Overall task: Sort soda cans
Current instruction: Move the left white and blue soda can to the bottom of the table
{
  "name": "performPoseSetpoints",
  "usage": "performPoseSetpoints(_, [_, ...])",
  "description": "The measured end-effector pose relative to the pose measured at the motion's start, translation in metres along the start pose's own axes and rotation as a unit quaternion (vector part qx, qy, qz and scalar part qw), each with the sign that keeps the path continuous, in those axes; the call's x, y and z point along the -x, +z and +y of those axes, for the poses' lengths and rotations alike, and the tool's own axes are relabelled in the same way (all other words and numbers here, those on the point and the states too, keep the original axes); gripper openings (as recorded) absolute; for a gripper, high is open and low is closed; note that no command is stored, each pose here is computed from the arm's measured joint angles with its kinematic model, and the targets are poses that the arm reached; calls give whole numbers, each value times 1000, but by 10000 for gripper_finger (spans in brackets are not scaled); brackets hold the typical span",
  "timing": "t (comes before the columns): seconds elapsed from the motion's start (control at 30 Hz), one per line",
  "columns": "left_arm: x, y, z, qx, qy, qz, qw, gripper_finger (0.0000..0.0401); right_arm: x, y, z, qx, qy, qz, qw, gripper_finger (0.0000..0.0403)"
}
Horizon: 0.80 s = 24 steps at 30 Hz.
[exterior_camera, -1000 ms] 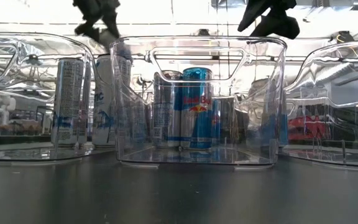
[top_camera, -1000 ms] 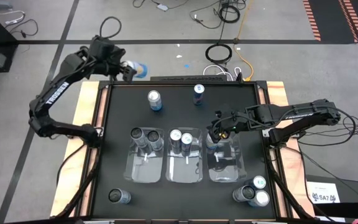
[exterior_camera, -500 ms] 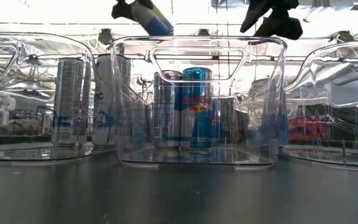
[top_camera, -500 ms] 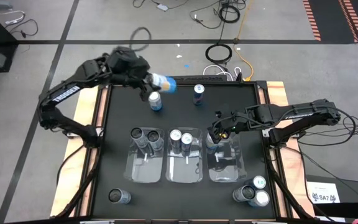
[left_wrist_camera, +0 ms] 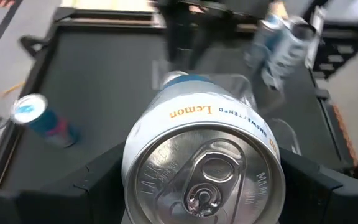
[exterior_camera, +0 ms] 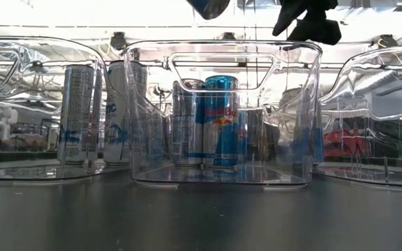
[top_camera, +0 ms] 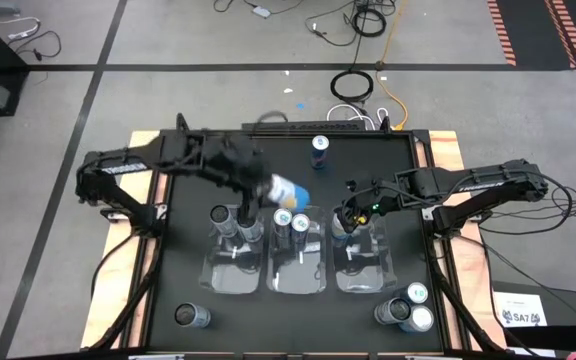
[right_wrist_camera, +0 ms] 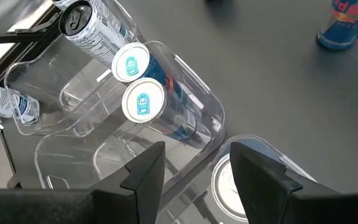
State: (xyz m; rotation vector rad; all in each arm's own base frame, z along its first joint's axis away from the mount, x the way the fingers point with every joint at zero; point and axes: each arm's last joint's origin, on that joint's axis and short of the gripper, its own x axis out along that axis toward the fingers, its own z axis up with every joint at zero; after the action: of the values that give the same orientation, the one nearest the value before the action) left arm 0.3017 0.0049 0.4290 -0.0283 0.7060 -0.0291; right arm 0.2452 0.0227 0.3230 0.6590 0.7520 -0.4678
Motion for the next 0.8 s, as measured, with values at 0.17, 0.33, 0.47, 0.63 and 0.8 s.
performPoseSetpoints(0.17, [-7,-4,-42,-26,-1,20,999,308,0,-3,-3,15,-16,14,1000,173])
performPoseSetpoints(0.33, [-25,-12,-93,-49,-29,42,997,308,1,-9,-9,19,-38,51,998,173])
performPoseSetpoints(0.47, [-48,-23,-130,-53,-55,75,994,308,2,-14,-11,12,-48,83,995,173])
performPoseSetpoints(0.63, [-78,-40,-164,-44,-61,122,990,308,3,-18,-13,22,-61,92,994,173])
performPoseSetpoints(0.8, [-93,-46,-194,-59,-74,154,984,308,3,-18,-13,26,-61,92,994,173])
